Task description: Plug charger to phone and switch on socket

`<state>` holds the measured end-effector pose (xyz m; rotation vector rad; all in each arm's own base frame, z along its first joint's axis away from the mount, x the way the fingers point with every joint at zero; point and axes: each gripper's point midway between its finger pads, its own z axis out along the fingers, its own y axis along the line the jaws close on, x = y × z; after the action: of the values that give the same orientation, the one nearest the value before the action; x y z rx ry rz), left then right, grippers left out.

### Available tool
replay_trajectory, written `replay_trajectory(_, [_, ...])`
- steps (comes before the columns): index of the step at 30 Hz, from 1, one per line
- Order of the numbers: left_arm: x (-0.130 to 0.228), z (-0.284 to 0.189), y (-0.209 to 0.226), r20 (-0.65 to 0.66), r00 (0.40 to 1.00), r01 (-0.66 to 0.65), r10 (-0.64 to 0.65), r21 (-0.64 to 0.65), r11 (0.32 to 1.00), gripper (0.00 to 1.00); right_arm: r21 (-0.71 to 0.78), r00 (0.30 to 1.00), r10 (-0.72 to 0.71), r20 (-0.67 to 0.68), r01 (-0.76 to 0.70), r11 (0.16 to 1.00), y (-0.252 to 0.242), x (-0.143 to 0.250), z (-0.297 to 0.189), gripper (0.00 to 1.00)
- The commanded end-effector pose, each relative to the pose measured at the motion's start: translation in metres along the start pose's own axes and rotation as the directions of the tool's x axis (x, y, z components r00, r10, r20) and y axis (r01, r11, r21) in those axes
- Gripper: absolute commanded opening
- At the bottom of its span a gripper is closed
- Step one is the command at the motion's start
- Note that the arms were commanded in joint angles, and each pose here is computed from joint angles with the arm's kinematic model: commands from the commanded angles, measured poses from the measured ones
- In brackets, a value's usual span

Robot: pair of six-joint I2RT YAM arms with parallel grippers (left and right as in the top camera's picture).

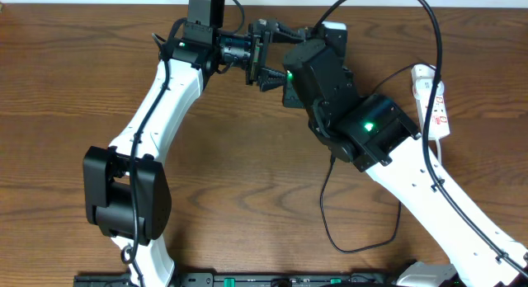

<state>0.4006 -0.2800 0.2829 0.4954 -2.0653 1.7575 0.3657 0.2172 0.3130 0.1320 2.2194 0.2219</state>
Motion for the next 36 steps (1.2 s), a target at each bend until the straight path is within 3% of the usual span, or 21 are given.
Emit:
replay_trajectory(1, [0.013, -0.004, -0.008, -0.019, 1.000, -0.025, 0.025, 0.011, 1.000, 0.91, 0.042, 0.984, 0.155, 0.084, -0.159, 0.986, -0.009, -0.019, -0.005, 0.01])
replay_trajectory(3, [0.013, -0.004, -0.008, -0.019, 1.000, -0.025, 0.025, 0.011, 1.000, 0.97, 0.060, 0.972, 0.202, 0.118, -0.210, 0.976, -0.017, -0.026, -0.008, 0.01])
replay_trajectory(12, [0.014, -0.004, -0.008, -0.025, 1.000, 0.018, -0.018, 0.009, 1.000, 0.98, 0.032, 0.847, 0.506, 0.162, -0.517, 0.855, -0.036, -0.039, -0.013, 0.02])
replay_trajectory(16, [0.014, -0.004, -0.008, -0.026, 0.997, 0.073, -0.073, 0.008, 0.997, 0.98, 0.013, 0.736, 0.662, 0.144, -0.670, 0.742, -0.037, -0.034, -0.012, 0.01])
replay_trajectory(26, [0.014, -0.004, -0.008, -0.025, 0.996, 0.084, -0.084, 0.008, 0.996, 0.98, -0.021, 0.478, 0.874, 0.088, -0.876, 0.481, -0.029, -0.026, -0.006, 0.01])
replay_trajectory(36, [0.014, -0.004, -0.008, -0.028, 0.996, 0.084, -0.084, 0.008, 0.996, 0.76, 0.023, 0.329, 0.944, 0.028, -0.944, 0.328, -0.023, -0.010, 0.000, 0.01])
